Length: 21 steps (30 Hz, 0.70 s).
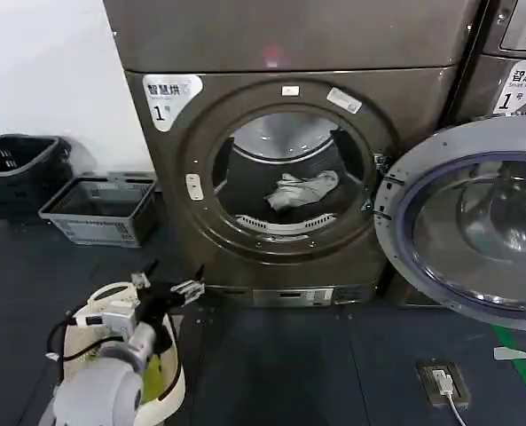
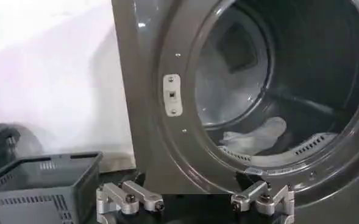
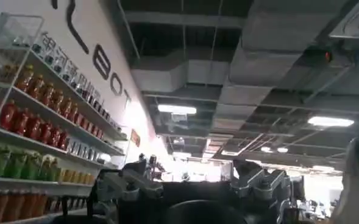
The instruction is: Grasp the clothes from the dryer.
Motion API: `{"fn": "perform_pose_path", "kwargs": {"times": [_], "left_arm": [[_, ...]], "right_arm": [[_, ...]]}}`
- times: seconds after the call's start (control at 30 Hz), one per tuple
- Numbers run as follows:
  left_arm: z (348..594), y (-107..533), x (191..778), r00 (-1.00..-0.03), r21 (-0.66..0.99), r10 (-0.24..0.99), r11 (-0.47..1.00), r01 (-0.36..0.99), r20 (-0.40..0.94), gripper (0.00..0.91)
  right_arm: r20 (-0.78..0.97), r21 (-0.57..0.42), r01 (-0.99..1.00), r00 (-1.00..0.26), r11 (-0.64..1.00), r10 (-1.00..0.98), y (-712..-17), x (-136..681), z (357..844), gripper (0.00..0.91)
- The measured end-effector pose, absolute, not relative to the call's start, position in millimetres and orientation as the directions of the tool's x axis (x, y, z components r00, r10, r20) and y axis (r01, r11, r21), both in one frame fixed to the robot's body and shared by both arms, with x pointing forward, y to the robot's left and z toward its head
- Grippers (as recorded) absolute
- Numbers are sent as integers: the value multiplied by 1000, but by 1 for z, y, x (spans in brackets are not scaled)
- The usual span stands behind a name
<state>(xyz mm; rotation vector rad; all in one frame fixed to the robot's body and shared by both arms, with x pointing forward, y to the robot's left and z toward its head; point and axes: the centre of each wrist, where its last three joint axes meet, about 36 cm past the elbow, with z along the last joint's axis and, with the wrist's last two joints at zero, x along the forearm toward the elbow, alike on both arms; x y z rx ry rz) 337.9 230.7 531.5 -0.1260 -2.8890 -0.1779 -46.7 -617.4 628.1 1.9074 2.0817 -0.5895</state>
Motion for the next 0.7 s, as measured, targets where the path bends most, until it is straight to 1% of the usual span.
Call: {"fn": "perform_pose_path", "kwargs": {"times": [0.7], "left_arm": [[531, 229, 335, -967, 100, 66, 991, 93, 247, 907]], "right_arm": [[-448, -115, 992, -98, 52, 889, -619, -42, 625, 907]]}}
